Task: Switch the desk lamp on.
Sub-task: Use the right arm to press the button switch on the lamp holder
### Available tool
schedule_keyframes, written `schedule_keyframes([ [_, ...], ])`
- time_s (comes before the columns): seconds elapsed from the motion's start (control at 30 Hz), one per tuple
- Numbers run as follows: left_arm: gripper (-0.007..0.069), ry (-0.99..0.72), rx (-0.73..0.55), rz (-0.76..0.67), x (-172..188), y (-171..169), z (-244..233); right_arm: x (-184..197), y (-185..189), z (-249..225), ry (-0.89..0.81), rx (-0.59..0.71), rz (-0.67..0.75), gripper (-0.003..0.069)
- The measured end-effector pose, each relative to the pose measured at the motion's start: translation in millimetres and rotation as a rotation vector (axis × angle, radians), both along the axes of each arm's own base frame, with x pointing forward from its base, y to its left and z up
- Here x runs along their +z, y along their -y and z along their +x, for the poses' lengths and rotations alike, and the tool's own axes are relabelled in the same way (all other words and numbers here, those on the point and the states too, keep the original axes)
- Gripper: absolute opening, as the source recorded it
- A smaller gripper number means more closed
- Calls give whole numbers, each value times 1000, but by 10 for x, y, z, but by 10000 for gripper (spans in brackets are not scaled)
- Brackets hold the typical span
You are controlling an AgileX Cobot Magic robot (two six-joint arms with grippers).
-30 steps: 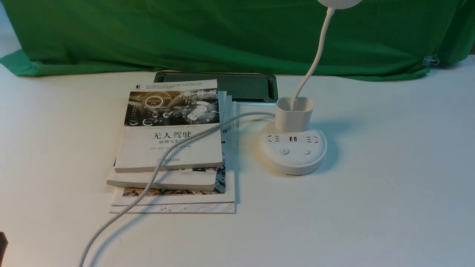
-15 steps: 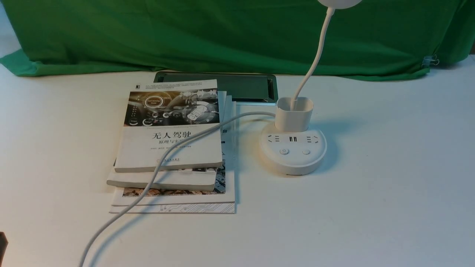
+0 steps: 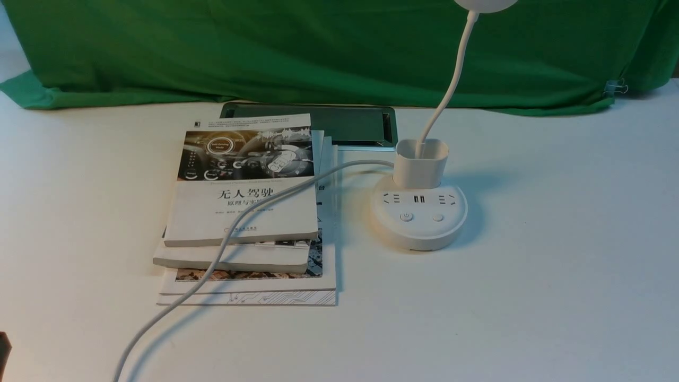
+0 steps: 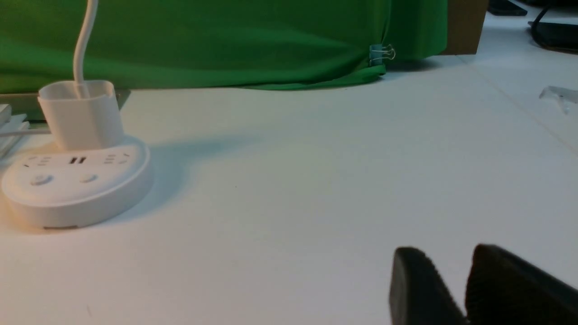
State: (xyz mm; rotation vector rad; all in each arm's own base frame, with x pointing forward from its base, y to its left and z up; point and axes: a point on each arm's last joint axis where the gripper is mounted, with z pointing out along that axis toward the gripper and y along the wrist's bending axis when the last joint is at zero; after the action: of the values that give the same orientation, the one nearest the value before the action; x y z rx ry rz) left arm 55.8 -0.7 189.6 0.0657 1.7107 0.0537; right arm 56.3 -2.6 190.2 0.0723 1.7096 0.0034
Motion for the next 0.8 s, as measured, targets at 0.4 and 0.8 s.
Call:
schedule_keyframes([
  [0.4, 21, 0, 0, 0, 0, 0, 0, 8, -64, 1, 13, -93, 1141, 238],
  [0.8, 21, 0, 0, 0, 0, 0, 0, 100, -65, -3, 51, 8, 683, 233],
])
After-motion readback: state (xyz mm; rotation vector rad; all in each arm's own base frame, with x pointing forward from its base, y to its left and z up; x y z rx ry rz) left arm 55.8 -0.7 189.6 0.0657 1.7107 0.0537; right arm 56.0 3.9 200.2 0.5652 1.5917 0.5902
